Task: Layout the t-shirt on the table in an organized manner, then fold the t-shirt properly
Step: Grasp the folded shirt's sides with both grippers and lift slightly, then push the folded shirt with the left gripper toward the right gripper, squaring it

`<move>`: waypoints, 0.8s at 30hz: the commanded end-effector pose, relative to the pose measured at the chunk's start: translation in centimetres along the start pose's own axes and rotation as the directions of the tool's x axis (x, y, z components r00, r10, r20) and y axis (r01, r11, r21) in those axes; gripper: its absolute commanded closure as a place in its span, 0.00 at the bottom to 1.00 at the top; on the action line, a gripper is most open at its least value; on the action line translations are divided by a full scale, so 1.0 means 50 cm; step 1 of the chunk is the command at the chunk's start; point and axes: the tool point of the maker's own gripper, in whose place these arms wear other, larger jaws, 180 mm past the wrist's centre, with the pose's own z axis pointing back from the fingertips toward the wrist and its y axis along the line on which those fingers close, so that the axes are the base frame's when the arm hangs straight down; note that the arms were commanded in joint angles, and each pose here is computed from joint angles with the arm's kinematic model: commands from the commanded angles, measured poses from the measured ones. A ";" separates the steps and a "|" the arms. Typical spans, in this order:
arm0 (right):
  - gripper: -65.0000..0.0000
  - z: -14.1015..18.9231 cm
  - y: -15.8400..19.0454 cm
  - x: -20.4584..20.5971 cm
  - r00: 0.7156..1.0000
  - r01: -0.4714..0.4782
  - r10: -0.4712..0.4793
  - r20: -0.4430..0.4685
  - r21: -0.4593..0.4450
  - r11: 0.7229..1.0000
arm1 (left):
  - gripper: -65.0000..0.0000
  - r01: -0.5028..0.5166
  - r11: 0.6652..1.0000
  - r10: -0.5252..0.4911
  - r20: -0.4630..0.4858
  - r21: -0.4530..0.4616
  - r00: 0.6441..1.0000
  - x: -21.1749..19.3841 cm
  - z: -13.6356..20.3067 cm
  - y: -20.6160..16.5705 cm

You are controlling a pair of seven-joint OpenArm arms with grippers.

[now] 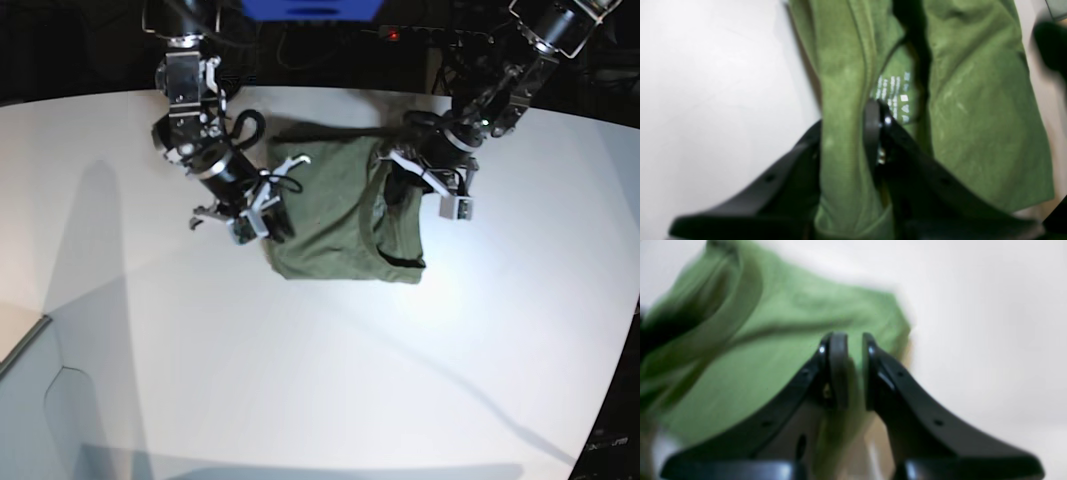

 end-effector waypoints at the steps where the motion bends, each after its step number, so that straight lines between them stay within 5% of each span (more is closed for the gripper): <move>1: 0.89 0.002 0.022 0.025 0.999 0.005 -0.007 0.054 0.020 1.000 | 1.00 0.022 0.995 -0.012 -0.102 0.094 0.995 -0.044 0.012 0.048; 9: 0.89 0.043 0.064 -0.067 0.998 0.049 -0.047 -0.045 0.047 0.998 | 1.00 0.022 0.995 -0.014 -0.096 0.093 0.995 -0.038 0.010 0.047; 14: 0.89 0.080 0.035 -0.055 0.999 -0.014 0.015 -0.032 0.018 1.000 | 1.00 0.032 0.997 -0.025 -0.083 0.076 0.996 -0.020 0.004 0.043; 21: 0.89 0.135 -0.050 0.015 0.995 -0.090 0.094 0.033 -0.111 0.990 | 1.00 0.066 0.995 -0.068 -0.029 -0.072 0.997 0.045 -0.022 -0.010; 24: 0.89 0.150 -0.088 0.014 0.995 -0.088 0.094 0.027 -0.164 0.983 | 1.00 0.149 0.976 -0.163 -0.072 -0.161 0.984 0.066 -0.037 -0.043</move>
